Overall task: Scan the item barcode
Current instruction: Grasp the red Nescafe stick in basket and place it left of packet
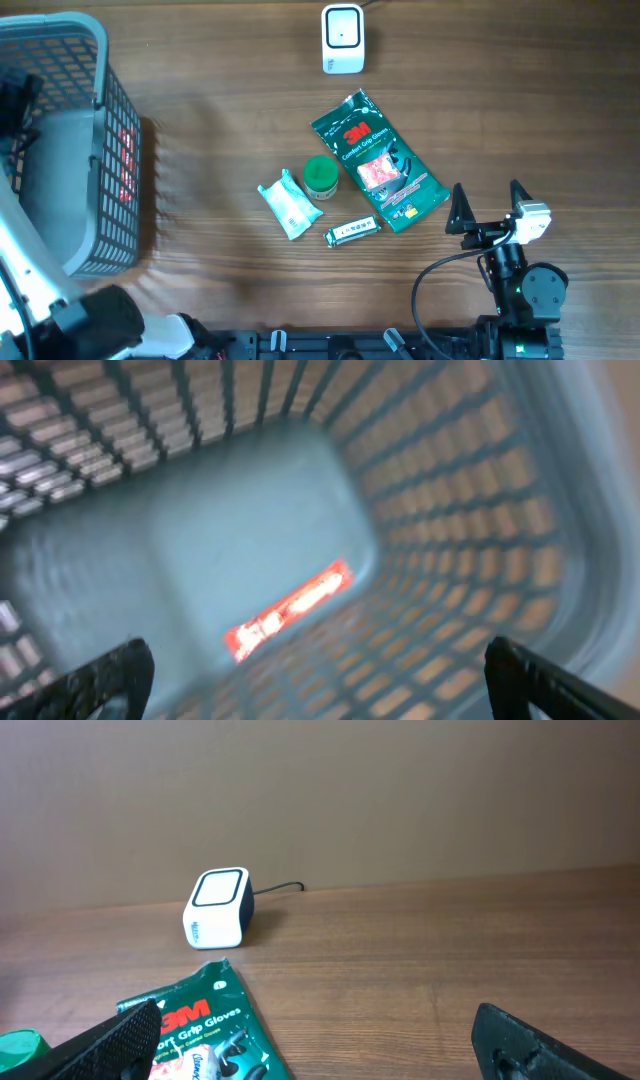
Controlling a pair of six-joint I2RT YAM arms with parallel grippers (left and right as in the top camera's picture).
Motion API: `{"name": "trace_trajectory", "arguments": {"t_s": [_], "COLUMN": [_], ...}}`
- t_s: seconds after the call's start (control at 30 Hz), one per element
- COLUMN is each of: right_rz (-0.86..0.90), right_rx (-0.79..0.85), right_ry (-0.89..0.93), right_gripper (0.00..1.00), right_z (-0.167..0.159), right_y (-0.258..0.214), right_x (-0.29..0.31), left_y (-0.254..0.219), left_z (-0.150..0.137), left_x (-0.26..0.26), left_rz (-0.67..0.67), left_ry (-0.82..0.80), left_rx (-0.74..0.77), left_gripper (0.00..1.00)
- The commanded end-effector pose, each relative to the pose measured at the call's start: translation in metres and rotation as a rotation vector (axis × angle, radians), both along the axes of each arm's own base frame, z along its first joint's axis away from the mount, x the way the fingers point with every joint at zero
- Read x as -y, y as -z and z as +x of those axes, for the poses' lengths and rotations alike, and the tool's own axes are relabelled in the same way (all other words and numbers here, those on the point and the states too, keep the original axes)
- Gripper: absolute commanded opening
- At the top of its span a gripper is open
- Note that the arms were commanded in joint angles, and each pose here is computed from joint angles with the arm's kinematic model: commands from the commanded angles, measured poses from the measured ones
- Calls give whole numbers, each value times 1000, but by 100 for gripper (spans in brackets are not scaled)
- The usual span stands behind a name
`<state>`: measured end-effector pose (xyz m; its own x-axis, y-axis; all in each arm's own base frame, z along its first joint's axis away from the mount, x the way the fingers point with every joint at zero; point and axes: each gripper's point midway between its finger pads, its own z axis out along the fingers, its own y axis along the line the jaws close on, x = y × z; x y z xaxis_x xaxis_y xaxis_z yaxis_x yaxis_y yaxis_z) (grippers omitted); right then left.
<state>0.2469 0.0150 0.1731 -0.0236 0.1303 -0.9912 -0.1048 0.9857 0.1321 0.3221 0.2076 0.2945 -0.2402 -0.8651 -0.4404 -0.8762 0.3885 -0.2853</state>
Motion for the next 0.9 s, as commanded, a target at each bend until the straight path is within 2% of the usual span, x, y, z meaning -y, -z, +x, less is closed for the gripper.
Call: {"name": "trace_trajectory", "arguments": {"t_s": [0.0, 0.1, 0.13, 0.33, 0.47, 0.73, 0.87], "right_rz": [6, 6, 6, 6, 6, 6, 6], "right_rx": [4, 4, 4, 4, 4, 4, 4], "right_ry": [5, 5, 5, 5, 5, 5, 5], "right_gripper": [100, 100, 100, 100, 99, 100, 100], "right_z": [0, 0, 0, 0, 0, 0, 0], "right_y": [-1, -1, -1, -1, -1, -1, -1], "right_x": [1, 1, 1, 1, 1, 1, 1], "left_y": [44, 94, 106, 165, 205, 274, 293], "left_z": [10, 15, 17, 23, 12, -9, -16], "left_x": [2, -1, -2, -5, 3, 17, 20], "left_rz": [-87, -185, -205, -295, -362, -375, -369], "left_ry": [102, 99, 100, 101, 104, 234, 255], "left_rx": [-120, -251, -273, -400, -498, -567, -573], "left_gripper": [100, 95, 100, 100, 100, 100, 100]}}
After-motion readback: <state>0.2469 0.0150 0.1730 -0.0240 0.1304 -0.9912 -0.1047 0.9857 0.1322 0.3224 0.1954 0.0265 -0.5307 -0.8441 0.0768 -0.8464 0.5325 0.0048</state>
